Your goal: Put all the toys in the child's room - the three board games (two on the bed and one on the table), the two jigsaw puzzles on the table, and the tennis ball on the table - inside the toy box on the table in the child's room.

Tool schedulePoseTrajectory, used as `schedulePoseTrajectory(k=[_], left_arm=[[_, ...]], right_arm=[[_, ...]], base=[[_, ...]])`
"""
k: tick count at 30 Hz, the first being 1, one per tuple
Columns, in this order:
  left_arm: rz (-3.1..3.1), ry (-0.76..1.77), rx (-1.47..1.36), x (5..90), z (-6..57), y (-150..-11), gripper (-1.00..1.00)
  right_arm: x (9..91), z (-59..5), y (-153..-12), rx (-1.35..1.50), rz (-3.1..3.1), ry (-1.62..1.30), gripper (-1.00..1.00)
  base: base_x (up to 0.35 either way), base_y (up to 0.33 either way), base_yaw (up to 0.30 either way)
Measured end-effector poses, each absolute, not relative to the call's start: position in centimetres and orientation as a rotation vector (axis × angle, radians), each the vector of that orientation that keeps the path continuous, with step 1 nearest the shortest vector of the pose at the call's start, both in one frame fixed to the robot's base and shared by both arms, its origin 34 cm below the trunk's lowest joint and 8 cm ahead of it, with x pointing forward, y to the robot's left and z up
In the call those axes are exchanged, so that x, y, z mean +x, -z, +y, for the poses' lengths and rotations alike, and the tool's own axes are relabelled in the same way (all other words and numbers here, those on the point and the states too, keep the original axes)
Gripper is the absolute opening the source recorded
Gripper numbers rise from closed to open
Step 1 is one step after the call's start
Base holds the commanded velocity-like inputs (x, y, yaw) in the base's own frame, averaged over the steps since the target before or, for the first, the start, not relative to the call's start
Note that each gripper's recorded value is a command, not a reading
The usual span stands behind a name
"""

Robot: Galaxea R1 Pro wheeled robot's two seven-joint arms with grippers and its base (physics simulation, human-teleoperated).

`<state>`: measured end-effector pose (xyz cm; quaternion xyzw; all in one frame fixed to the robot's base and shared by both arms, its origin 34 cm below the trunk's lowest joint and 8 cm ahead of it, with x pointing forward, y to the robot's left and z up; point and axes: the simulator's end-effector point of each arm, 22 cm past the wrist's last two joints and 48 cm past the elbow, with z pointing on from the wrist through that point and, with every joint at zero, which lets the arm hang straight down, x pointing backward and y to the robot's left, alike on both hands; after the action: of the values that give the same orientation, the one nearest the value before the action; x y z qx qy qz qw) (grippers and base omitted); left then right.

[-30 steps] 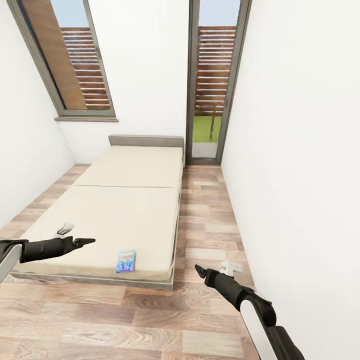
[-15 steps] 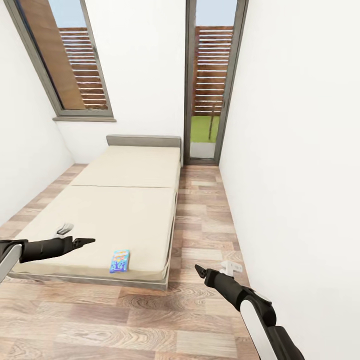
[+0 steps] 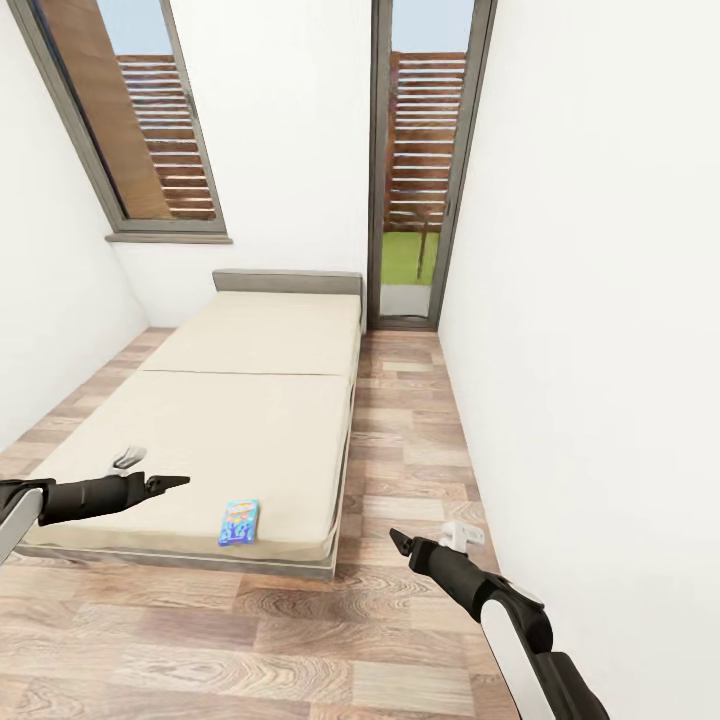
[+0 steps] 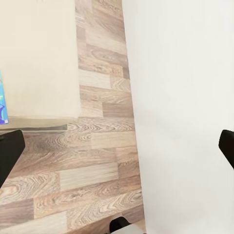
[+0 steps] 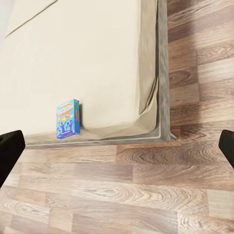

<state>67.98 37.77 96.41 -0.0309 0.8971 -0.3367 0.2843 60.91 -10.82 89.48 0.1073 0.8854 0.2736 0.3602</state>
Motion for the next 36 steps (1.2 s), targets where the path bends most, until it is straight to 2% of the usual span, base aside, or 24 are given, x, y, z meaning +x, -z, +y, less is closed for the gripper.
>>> schedulePoseTrajectory(k=[9,36], left_arm=[[2.396,0.900,-0.080,68.0,37.8,-96.7,1.00],[2.348,0.905,-0.062,68.2,37.7,-99.2,1.00]], right_arm=[[61.0,-10.8,-89.7,0.273,2.277,-0.704,1.00],[61.4,-10.7,-91.7,0.257,2.238,-0.705,1.00]], base=[[0.059,0.074,-0.042],[0.008,0.006,-0.125]])
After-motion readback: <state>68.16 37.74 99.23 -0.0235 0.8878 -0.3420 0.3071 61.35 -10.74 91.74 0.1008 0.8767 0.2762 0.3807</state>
